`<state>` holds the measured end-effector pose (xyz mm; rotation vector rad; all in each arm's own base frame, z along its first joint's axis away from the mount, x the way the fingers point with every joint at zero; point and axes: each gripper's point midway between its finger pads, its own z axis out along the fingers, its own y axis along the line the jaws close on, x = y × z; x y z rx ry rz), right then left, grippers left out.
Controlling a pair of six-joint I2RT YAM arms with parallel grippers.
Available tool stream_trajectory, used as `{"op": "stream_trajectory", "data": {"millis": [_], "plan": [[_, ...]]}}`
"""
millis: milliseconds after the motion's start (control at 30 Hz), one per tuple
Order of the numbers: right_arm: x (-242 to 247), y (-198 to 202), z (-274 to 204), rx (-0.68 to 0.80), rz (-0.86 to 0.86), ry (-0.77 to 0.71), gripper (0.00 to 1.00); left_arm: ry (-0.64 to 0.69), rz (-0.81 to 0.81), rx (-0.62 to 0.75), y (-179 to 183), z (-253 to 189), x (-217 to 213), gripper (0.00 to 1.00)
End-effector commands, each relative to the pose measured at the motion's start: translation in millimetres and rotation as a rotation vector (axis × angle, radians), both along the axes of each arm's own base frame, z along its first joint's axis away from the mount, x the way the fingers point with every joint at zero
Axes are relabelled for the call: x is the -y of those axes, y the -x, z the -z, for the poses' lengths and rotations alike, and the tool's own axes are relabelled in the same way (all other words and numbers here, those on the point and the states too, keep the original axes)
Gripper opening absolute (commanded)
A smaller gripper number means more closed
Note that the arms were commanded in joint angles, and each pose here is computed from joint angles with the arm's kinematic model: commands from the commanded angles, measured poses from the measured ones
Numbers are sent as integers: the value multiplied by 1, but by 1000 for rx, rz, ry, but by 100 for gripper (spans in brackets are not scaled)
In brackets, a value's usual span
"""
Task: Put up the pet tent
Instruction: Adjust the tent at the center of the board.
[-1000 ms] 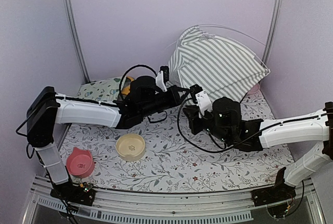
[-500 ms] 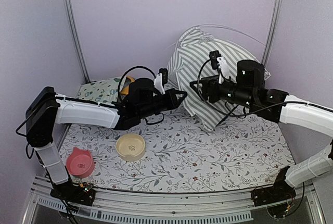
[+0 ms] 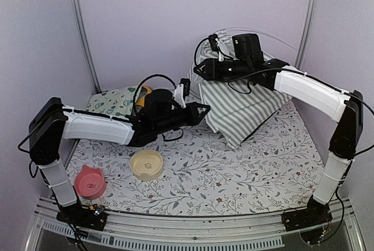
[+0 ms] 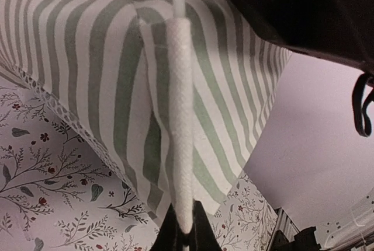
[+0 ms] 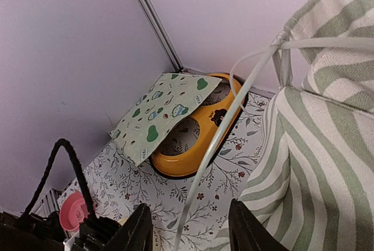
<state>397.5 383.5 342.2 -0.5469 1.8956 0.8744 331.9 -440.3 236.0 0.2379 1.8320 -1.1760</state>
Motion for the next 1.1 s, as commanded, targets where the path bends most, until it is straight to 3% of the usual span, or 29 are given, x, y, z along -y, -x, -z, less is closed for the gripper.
{"op": "stream_trajectory", "data": {"millis": [0, 100, 200, 600, 867, 1067], "plan": [[-6, -10, 3, -74, -12, -20, 43, 34, 14, 76, 4, -27, -5, 0], [-7, -16, 2, -90, 2, -38, 28, 27, 12, 73, 4, -23, -6, 0], [-8, -17, 6, -100, 0, -31, 0, 17, 6, 77, 4, -23, -7, 0], [-12, 22, 58, -62, -66, 154, 0, 3, -12, 129, -28, -68, -30, 0], [-14, 43, 85, -90, -86, 140, 0, 9, -21, 177, -40, -96, -40, 0], [-14, 29, 58, -63, -26, 91, 0, 3, 13, 194, -41, -96, -37, 6]]}}
